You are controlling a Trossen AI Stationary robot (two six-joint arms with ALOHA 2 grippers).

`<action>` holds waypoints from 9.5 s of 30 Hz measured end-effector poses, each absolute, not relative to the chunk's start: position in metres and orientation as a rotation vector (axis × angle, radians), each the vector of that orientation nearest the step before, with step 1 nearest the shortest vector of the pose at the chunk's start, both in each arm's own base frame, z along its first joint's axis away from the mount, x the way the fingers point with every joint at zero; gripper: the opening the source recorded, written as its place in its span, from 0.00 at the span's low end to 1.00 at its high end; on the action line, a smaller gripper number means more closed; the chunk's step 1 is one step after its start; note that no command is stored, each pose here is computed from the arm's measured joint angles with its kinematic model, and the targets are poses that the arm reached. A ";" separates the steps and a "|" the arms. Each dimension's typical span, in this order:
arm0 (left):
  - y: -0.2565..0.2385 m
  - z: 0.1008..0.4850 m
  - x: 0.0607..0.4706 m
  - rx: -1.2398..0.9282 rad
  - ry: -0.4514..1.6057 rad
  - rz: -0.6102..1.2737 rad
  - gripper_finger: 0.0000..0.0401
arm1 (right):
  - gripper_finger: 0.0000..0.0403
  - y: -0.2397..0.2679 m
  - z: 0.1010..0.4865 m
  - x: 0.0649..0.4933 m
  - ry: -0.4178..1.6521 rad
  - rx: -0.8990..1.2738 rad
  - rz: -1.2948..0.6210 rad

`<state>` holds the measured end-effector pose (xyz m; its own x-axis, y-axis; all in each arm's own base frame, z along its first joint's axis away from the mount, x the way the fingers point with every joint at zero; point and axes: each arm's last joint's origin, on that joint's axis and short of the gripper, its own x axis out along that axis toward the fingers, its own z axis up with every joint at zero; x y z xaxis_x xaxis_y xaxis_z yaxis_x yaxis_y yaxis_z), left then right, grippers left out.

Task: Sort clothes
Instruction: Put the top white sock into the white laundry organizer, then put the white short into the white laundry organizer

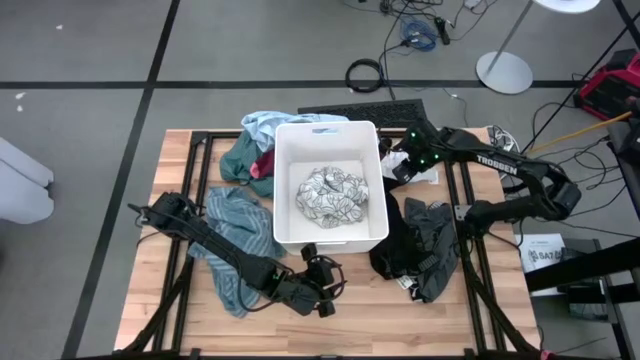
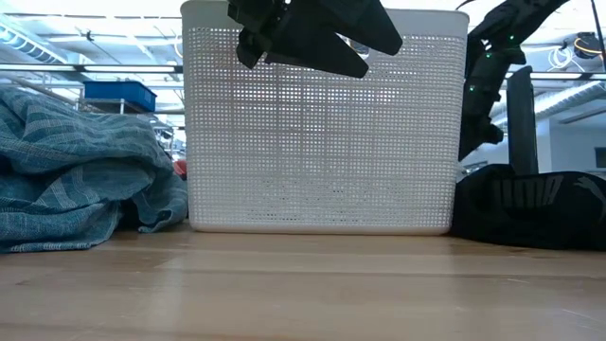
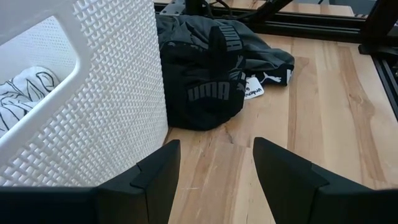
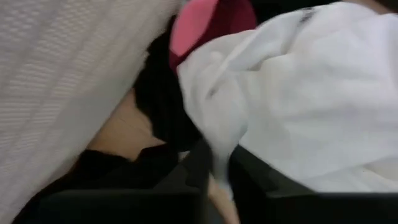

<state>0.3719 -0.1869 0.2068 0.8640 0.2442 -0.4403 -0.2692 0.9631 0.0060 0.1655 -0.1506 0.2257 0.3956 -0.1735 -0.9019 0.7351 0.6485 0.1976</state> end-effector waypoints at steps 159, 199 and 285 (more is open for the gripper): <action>-0.198 0.220 0.377 0.015 0.360 0.072 0.53 | 0.52 -0.201 0.262 0.164 1.031 0.710 -0.965; -0.194 0.216 0.378 0.009 0.391 0.088 0.53 | 0.01 -0.202 0.237 0.150 0.979 0.587 -1.059; -0.214 0.237 0.375 0.033 0.198 0.006 0.53 | 0.00 0.002 0.536 0.030 -0.130 -0.021 0.221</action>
<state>0.3750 -0.2143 0.2368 0.9804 0.0096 -0.1967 -0.0031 0.9994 0.0333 0.0299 0.0016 0.5358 0.9673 0.2201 0.1258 -0.2174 0.9755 -0.0352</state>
